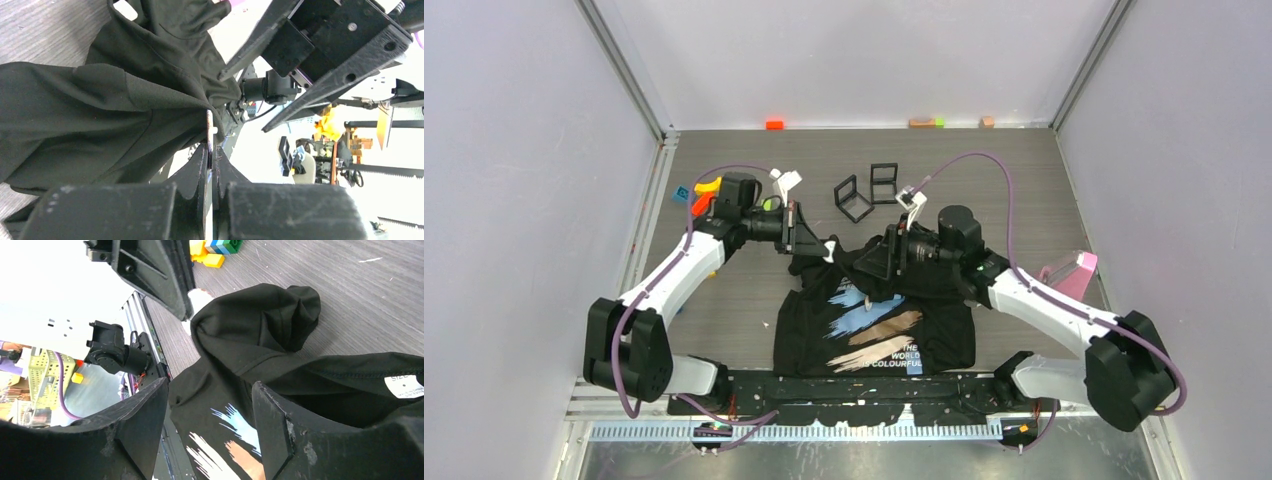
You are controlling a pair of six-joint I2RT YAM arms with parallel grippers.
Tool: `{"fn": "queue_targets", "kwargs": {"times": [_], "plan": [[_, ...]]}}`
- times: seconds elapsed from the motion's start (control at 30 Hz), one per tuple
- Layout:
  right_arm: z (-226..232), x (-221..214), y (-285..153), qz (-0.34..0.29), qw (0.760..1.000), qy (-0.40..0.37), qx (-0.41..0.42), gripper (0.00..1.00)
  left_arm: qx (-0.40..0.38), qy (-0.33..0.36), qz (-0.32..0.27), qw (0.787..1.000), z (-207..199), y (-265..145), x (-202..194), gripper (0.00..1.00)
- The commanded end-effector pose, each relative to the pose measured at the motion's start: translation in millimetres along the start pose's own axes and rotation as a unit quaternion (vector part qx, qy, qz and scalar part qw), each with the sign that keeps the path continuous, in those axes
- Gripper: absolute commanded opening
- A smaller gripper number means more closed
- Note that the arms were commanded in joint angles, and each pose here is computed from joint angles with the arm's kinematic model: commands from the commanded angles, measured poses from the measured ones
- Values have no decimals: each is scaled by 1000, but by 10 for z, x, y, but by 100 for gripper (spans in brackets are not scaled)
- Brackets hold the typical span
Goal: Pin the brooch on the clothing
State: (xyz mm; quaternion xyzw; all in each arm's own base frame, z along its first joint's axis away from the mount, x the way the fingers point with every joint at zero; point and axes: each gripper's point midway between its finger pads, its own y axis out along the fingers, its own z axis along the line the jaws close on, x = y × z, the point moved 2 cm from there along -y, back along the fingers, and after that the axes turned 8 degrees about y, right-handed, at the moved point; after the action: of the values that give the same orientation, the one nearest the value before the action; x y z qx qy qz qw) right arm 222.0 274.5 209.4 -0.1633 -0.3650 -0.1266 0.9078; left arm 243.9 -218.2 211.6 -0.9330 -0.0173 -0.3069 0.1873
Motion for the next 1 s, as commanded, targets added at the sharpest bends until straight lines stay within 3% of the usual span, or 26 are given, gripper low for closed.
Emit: {"fn": "queue_targets", "kwargs": {"times": [0.0,0.4,0.7,0.8,0.97], "plan": [[94,102,112,-17,999,-3,44,68,-40,28,13,999,-81,-20,-64,0],[149,81,379,-5,997,8,75,67,-75,25,11,997,-170,-19,-70,0],[176,98,473,-8,996,22,91,62,-80,24,12,996,-177,-17,-70,0],[190,135,496,-15,995,29,94,53,-79,25,11,997,-175,-17,-75,0],[183,168,533,-18,995,40,93,50,-81,24,11,996,-184,-21,-81,0]]}}
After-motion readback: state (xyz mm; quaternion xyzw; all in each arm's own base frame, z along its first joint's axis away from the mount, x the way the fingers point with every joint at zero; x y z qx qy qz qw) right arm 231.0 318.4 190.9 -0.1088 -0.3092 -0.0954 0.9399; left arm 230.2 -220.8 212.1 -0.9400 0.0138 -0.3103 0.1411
